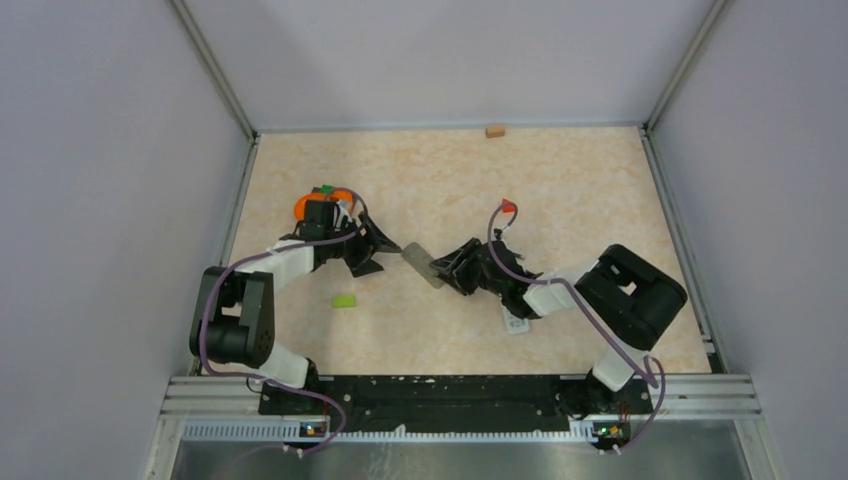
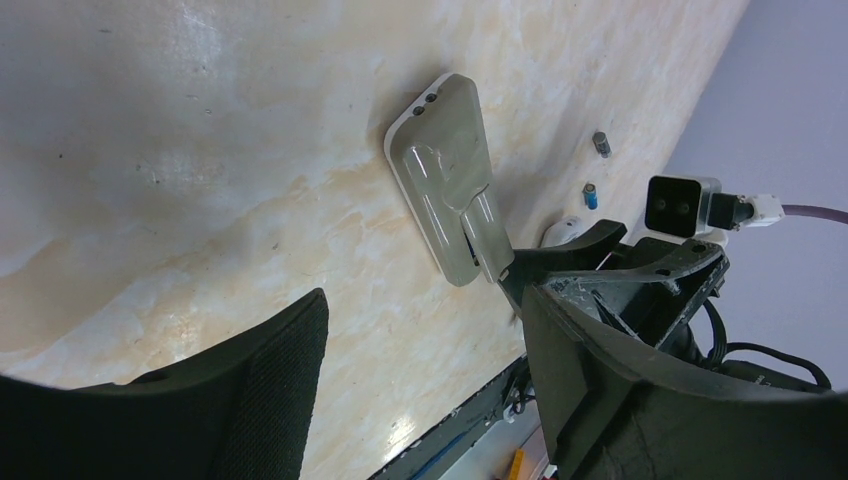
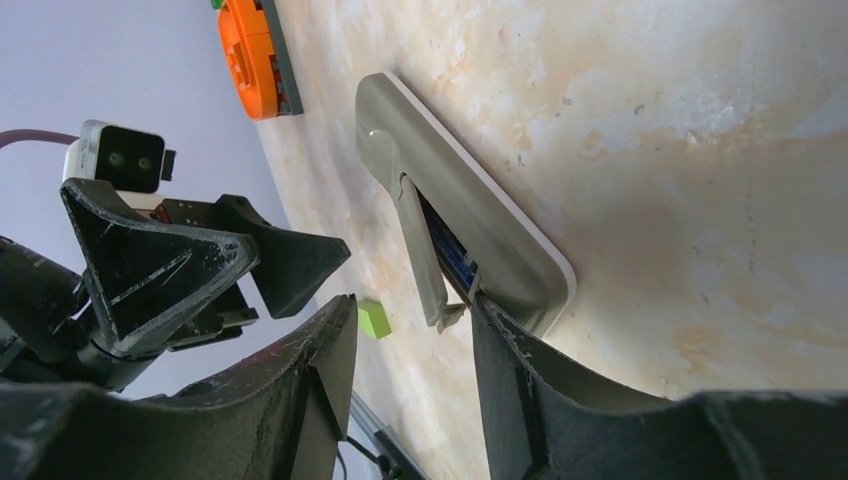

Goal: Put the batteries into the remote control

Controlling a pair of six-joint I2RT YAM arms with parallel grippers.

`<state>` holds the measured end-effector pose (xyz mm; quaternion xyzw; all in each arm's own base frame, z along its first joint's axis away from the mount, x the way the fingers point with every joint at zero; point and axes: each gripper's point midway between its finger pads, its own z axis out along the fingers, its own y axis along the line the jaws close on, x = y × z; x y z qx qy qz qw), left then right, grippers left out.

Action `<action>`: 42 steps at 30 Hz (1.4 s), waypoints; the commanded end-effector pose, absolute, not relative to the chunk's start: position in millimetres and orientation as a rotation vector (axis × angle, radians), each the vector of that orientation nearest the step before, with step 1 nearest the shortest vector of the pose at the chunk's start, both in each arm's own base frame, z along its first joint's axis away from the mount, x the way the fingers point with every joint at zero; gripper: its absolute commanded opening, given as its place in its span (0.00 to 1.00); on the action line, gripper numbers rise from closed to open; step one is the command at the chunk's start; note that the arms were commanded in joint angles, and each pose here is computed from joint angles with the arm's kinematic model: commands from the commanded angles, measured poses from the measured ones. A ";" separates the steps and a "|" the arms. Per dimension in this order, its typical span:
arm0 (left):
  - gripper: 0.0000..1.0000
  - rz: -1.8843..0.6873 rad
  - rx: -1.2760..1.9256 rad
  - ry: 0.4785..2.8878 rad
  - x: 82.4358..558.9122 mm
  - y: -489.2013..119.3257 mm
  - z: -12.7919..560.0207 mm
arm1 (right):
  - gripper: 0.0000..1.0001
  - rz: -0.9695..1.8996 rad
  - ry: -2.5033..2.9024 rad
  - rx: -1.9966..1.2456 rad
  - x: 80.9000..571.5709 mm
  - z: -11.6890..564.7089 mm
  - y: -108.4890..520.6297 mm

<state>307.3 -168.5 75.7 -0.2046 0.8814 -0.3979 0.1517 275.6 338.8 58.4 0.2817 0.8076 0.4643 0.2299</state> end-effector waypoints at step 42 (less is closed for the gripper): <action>0.75 -1.154 -0.557 2.521 312.3 -171.0 74.8 | 0.13 1.155 2.327 0.573 278.1 67.3 355.0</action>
